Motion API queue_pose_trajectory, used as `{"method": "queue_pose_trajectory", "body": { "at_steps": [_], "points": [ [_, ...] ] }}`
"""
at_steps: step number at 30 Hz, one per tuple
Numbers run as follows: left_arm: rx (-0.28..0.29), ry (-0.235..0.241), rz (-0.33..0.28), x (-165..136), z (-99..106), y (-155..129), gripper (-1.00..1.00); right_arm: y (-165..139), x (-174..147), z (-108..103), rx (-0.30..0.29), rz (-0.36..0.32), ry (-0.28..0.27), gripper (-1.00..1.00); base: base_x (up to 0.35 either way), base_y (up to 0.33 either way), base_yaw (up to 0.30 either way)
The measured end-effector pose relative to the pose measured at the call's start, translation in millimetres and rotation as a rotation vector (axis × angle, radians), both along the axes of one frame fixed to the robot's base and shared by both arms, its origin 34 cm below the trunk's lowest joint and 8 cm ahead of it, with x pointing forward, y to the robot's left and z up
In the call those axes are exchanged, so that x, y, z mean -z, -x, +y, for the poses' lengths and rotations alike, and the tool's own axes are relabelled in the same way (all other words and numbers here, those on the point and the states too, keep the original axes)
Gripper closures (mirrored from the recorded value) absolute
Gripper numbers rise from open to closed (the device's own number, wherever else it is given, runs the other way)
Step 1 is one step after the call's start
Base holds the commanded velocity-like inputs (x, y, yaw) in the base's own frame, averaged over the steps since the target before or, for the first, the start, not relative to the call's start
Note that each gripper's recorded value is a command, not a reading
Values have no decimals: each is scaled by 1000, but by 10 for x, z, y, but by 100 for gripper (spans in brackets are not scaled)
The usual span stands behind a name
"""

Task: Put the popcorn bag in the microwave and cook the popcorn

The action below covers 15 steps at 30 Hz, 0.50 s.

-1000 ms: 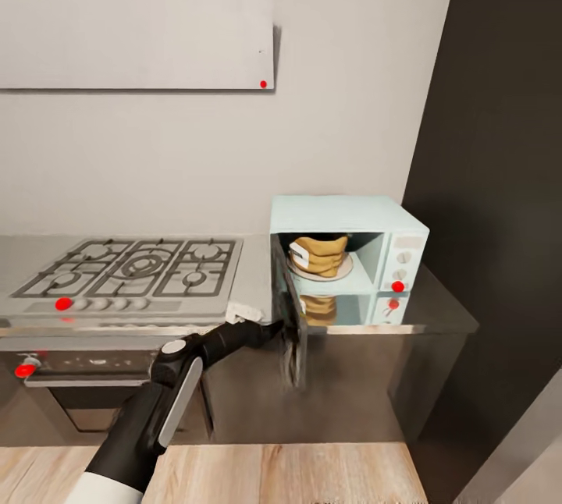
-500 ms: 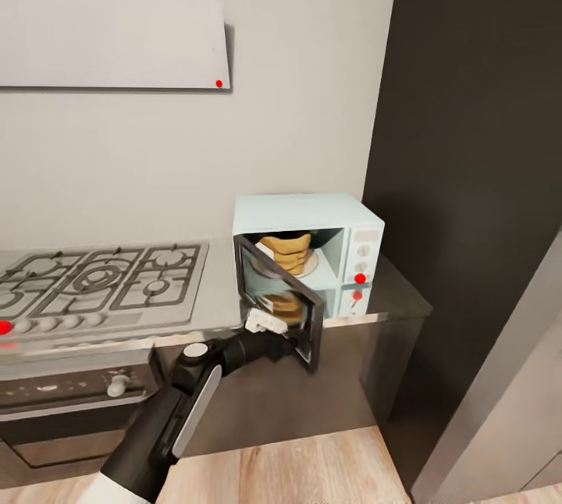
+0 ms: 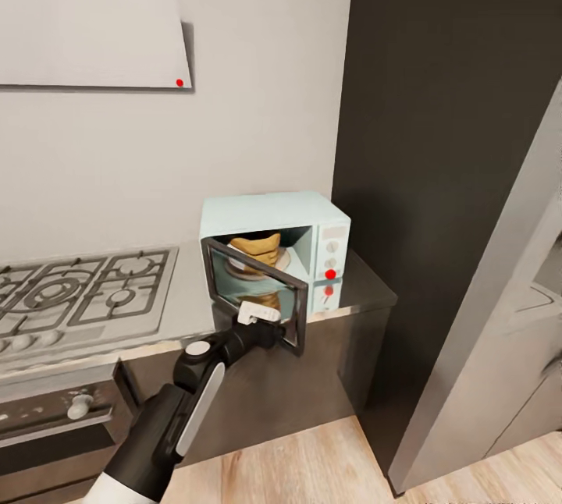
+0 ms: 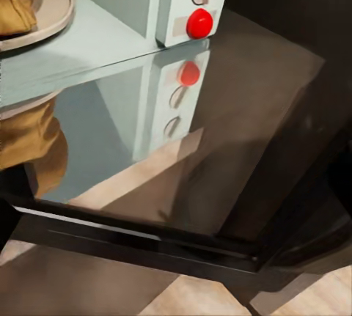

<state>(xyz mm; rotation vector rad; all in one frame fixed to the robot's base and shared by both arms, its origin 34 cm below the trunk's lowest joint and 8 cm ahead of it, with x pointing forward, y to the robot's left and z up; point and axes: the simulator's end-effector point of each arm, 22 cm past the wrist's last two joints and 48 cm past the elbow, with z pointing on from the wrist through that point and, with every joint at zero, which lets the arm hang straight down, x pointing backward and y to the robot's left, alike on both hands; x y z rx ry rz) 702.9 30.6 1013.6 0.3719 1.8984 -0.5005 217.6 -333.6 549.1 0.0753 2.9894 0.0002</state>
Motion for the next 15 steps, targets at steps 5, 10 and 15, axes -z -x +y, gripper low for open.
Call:
{"method": "queue_pose_trajectory", "body": {
  "at_steps": [5,10,15],
  "points": [
    [5,2,1,-1,-29,14,-100,-2,-1,-2,-2,-1,0,-100,73,0,-3],
    [31,-1,0,-5,-166,69,-100,1,-2,-2,-2,-1,1,-100,238,-59,0],
    [12,-11,4,16,-214,78,-100,2,-2,-1,-2,0,0,-100,258,-167,0]
  ]
}}
